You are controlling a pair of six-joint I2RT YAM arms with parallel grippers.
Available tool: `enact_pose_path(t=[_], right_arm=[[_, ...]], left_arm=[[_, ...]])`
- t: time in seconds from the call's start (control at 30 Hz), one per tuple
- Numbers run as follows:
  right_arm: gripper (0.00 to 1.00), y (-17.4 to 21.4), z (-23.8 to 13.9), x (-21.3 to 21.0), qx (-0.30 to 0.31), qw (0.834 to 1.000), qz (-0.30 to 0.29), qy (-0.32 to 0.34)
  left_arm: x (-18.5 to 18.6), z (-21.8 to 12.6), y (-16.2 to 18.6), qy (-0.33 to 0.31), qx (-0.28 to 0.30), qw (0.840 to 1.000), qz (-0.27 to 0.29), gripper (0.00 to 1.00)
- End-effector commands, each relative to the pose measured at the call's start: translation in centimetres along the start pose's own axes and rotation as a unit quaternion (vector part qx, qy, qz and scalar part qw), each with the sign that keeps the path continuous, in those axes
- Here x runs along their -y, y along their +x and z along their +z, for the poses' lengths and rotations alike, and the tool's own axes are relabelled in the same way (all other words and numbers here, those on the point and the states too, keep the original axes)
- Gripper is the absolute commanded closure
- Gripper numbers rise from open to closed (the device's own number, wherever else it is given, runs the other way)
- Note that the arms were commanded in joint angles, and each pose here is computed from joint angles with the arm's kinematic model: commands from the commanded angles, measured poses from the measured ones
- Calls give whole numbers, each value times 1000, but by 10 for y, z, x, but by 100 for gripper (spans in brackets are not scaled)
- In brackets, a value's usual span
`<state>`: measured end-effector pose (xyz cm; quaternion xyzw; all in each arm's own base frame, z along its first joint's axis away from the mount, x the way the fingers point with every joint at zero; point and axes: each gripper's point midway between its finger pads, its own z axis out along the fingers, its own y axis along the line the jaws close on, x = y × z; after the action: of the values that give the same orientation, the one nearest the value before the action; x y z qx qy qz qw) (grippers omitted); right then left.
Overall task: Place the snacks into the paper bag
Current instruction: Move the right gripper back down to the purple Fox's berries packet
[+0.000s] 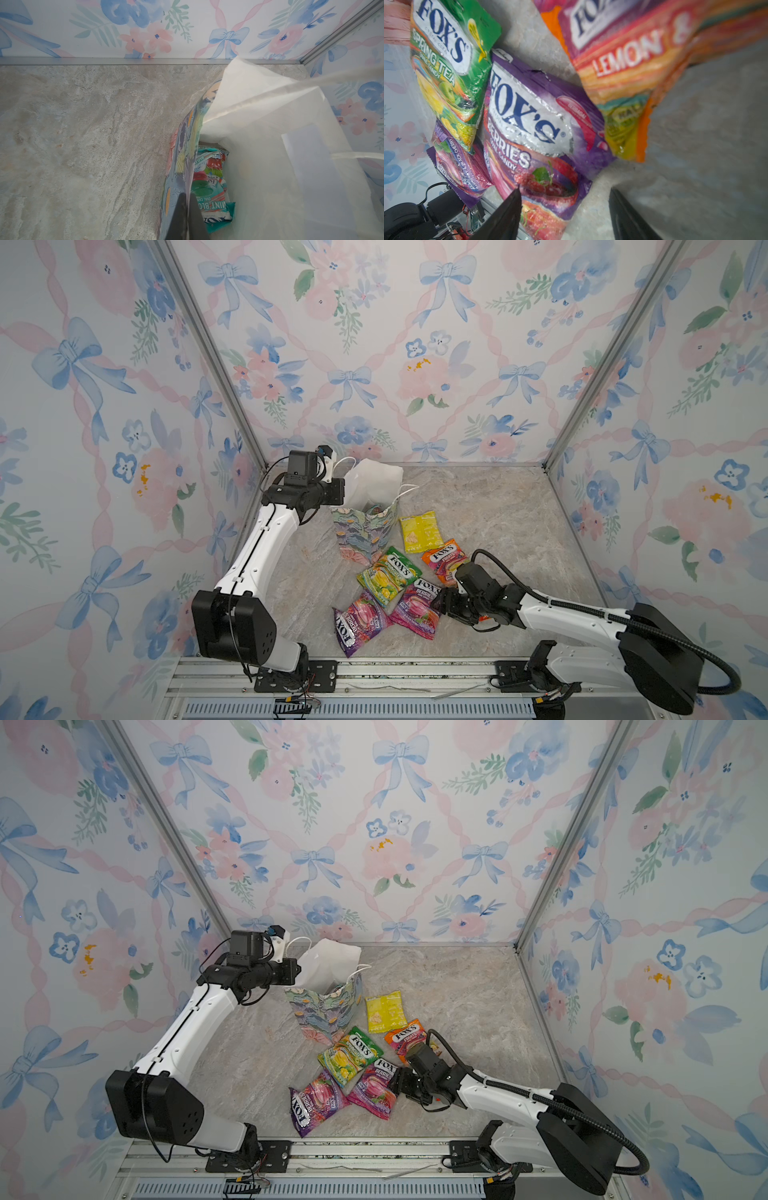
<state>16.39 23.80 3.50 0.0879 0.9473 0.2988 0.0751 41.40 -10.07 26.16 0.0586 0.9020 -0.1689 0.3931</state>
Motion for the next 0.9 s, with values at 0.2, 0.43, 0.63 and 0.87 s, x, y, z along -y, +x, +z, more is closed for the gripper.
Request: enact_pose_path(t=[0.2, 0.43, 0.63, 0.87], right_arm=[[36, -10, 13, -11, 1, 999, 16, -34], [52, -19, 10, -24, 13, 998, 12, -54], [71, -25, 10, -31, 20, 997, 13, -69], [85, -28, 5, -35, 25, 997, 5, -74]], left_arm=[[-3, 3, 9, 0, -12, 1000, -1, 100], [-3, 3, 9, 1, -14, 1000, 0, 100], [-3, 4, 9, 0, -14, 1000, 0, 100], [-4, 4, 9, 0, -14, 1000, -1, 100]])
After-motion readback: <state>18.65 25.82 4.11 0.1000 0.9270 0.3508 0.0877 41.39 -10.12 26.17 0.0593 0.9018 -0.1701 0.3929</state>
